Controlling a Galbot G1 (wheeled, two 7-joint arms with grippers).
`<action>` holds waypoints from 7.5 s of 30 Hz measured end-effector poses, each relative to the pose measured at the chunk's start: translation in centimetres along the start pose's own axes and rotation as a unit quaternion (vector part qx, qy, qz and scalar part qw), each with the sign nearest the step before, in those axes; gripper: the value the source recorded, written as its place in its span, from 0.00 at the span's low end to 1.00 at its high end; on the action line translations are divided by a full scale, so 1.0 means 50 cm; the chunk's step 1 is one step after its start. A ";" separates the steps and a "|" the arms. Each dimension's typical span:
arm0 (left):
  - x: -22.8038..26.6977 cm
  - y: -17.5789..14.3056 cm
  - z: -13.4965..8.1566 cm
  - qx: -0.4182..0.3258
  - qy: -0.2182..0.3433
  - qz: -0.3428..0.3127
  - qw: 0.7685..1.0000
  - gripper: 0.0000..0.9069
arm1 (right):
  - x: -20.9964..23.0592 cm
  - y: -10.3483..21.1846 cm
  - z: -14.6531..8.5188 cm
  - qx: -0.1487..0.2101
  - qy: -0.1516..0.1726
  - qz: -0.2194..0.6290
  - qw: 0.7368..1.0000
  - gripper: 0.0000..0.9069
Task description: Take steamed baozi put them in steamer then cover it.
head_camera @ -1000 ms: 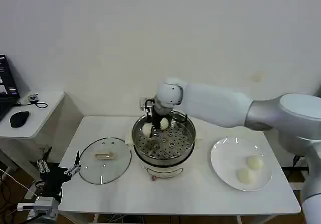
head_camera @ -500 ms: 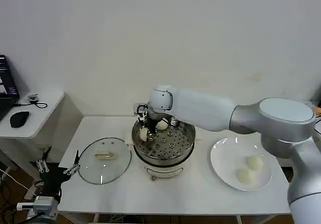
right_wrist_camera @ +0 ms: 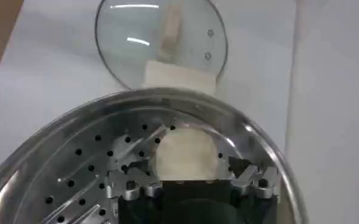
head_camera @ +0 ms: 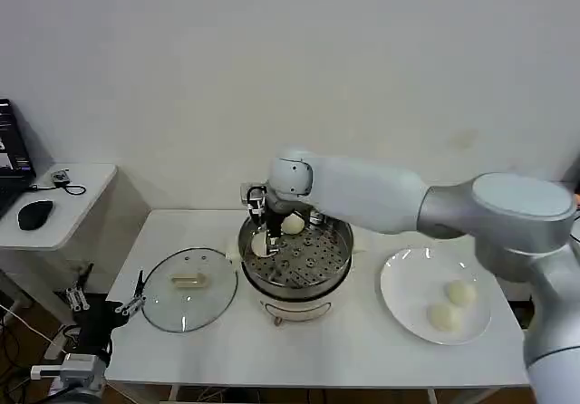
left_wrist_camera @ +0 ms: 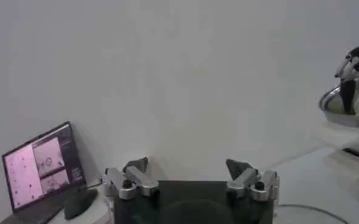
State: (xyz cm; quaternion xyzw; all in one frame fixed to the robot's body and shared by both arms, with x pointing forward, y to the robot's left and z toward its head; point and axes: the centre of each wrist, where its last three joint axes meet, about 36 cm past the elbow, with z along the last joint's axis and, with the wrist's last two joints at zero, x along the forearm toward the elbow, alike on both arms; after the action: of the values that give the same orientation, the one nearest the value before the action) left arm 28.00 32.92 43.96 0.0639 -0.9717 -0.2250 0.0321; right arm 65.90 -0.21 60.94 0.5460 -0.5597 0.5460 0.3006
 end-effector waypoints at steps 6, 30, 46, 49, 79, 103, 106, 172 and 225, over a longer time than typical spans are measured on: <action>-0.006 -0.004 0.004 -0.002 0.002 0.010 1.000 1.00 | 0.106 -0.002 0.050 0.008 -0.004 0.020 1.000 1.00; -0.021 -0.015 0.010 -0.016 0.002 0.034 0.999 1.00 | 0.289 0.243 0.592 -0.030 0.047 0.019 0.998 1.00; -0.013 -0.016 0.010 -0.022 0.007 0.035 0.999 1.00 | 0.166 0.424 0.760 -0.048 0.089 -0.042 0.994 1.00; -0.009 -0.014 0.009 -0.022 0.008 0.032 0.999 1.00 | 0.144 0.433 0.768 -0.046 0.094 -0.049 0.993 1.00; -0.002 -0.009 0.007 -0.022 0.010 0.023 0.999 1.00 | 0.003 0.459 0.782 -0.059 0.113 -0.080 0.989 0.78; -0.005 -0.014 0.000 -0.022 0.005 0.027 0.999 1.00 | 0.137 0.319 0.747 -0.055 0.093 -0.023 0.994 0.73; -0.006 -0.011 0.000 -0.024 0.005 0.026 0.999 1.00 | 0.180 0.267 0.722 -0.049 0.085 0.003 0.995 0.73; 0.018 0.021 -0.012 -0.023 0.007 -0.005 1.000 1.00 | 0.008 0.109 0.098 0.329 -0.013 -0.076 0.941 1.00; 0.004 -0.005 -0.031 -0.029 -0.010 0.033 0.999 1.00 | 0.133 0.432 0.872 -0.084 0.140 -0.003 0.987 1.00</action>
State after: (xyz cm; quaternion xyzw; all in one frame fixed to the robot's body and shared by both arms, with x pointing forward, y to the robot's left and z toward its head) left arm 27.94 31.99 45.24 0.0289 -0.9666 -0.2528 0.0317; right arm 55.44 -47.20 51.33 0.4386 -0.5546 0.5674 0.4220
